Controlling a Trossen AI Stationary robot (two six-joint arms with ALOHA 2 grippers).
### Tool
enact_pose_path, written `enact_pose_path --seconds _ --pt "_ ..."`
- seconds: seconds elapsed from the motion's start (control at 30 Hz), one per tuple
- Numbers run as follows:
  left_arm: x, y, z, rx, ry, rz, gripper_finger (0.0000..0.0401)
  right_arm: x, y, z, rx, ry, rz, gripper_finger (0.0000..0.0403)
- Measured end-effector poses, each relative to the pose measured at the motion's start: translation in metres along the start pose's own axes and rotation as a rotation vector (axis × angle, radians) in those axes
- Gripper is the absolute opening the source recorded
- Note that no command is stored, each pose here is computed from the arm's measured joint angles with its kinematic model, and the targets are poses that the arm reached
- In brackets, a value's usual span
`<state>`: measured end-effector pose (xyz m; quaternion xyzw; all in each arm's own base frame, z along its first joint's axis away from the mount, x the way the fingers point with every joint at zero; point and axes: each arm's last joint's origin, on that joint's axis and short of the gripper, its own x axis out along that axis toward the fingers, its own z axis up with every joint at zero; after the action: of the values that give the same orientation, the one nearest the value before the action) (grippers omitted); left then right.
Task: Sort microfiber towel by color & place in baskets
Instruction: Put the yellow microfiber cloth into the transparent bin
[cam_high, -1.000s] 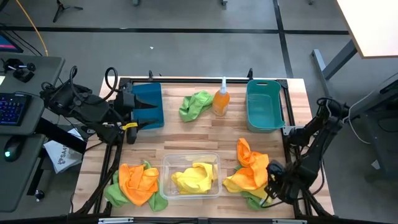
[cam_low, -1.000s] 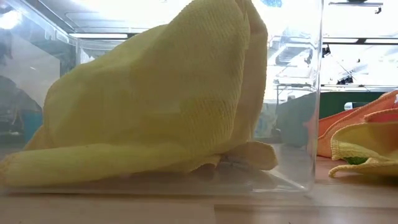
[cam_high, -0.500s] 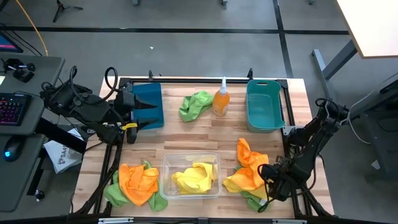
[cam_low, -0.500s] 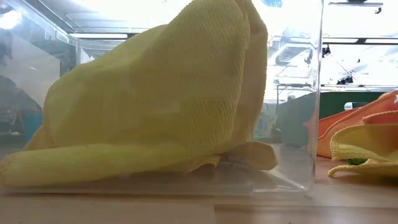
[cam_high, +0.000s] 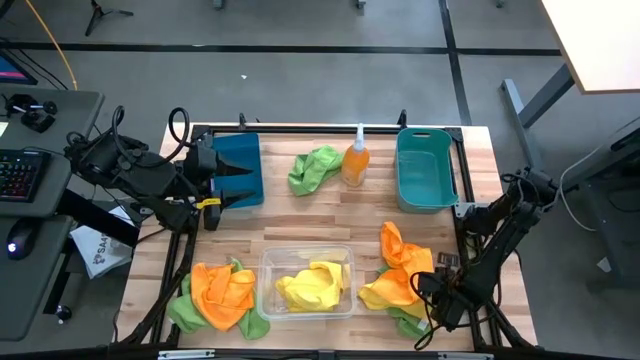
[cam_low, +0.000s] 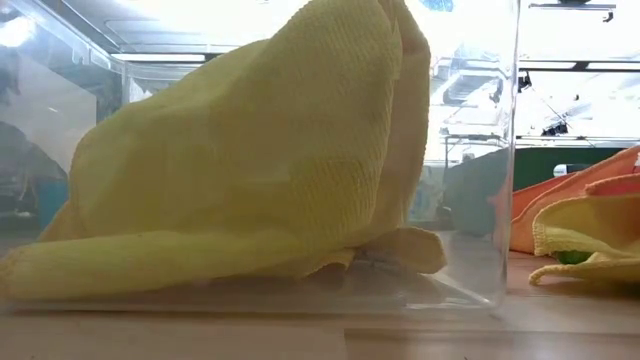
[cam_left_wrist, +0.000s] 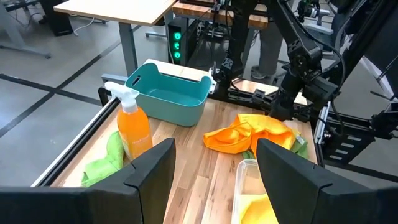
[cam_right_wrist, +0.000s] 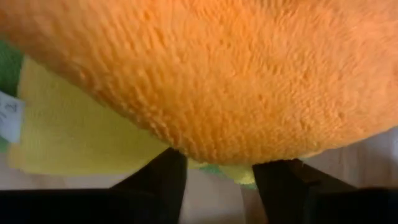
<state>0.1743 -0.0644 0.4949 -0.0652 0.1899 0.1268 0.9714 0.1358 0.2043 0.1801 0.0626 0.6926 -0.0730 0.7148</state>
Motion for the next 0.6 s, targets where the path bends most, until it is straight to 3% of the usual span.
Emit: enact_pose_path --seconds 0.13,0.33,0.6 --pt "0.000 0.000 0.000 0.000 -0.002 0.005 0.0213 -0.017 0.006 0.002 0.034 0.002 0.078 0.0021" --pt "0.000 0.001 0.000 0.001 -0.014 0.034 0.0213 -0.077 0.000 0.012 0.122 -0.125 0.176 0.0004" --pt "0.000 0.001 0.000 0.016 -0.016 0.040 0.0213 -0.198 -0.037 0.006 0.184 -0.345 0.370 0.0001"
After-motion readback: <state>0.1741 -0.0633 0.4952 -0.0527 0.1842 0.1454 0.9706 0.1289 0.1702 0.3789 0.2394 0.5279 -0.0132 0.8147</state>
